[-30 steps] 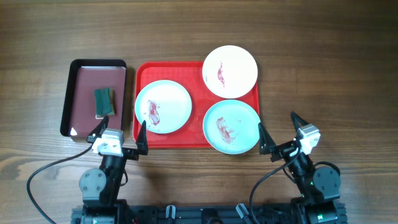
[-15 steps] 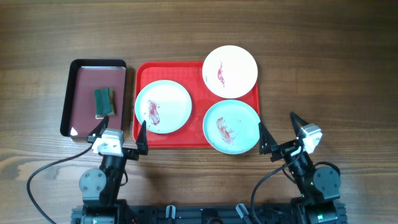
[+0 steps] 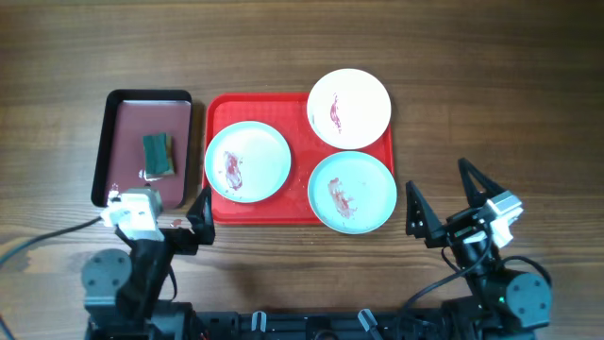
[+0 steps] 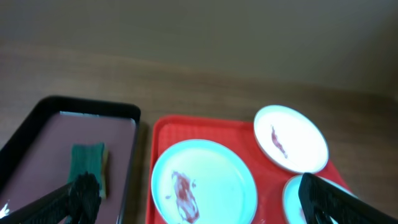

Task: Clean dirty plates on tray and stack at the side
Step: 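Move the right gripper to the rim of the left light-blue plate and grip it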

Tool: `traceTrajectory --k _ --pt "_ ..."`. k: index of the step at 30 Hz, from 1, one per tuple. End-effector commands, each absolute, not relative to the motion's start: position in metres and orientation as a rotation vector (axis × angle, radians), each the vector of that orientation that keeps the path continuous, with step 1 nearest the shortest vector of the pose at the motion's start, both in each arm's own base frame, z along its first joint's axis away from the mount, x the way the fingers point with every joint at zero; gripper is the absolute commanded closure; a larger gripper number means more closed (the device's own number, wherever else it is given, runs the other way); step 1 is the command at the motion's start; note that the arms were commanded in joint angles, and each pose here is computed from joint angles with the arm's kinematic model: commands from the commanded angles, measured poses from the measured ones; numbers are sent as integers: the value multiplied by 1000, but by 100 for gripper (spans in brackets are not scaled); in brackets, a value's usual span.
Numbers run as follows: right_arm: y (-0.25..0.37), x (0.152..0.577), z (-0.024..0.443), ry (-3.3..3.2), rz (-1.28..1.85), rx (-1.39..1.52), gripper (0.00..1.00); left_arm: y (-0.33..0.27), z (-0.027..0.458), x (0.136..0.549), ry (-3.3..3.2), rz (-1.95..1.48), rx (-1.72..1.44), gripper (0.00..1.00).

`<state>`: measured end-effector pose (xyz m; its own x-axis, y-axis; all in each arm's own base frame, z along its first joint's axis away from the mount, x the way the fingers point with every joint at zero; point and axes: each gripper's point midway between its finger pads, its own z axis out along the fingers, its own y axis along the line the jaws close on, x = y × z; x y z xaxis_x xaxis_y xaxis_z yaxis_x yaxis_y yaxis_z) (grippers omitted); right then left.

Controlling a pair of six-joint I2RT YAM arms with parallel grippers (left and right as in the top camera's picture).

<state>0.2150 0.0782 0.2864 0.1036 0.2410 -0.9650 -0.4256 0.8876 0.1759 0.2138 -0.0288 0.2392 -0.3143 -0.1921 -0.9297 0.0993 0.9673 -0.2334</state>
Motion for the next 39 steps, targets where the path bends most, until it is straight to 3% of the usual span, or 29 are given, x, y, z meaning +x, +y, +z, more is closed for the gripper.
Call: traceTrajectory --k 1,9,14,18,21,24,26,28,29,30,34,36,39 --pt "90 210 326 1380 538 -229 0 -38 286 214 1894 -352 -48 0" --pt "109 251 370 1789 546 -319 0 -39 320 220 2309 -367 -115 0" --pt "138 275 353 2132 657 -533 0 -39 321 224 2678 -370 -198 0" --pt "164 321 325 2245 876 -440 0 -34 297 263 2754 -322 -226 0" --pt "185 347 280 2364 895 -437 4 -37 285 289 2768 -350 -240 0" --pt "203 368 214 2559 724 -339 7 -40 279 309 2750 -371 -229 0" --pt "233 369 177 2650 684 -316 13 -17 271 319 2746 -196 -310 0" --pt "259 369 149 2696 654 -297 20 35 266 320 2683 111 -626 1" --pt "268 369 137 2710 629 -300 23 57 266 320 2636 184 -750 14" --pt "276 370 126 2721 611 -299 26 68 266 320 2617 199 -801 20" --pt "292 374 78 2765 509 -305 34 114 252 318 2592 244 -987 1" --pt "294 378 61 2776 483 -307 37 121 242 320 2637 261 -968 0" --pt "297 383 32 2801 468 -308 51 123 225 326 2689 272 -976 0"
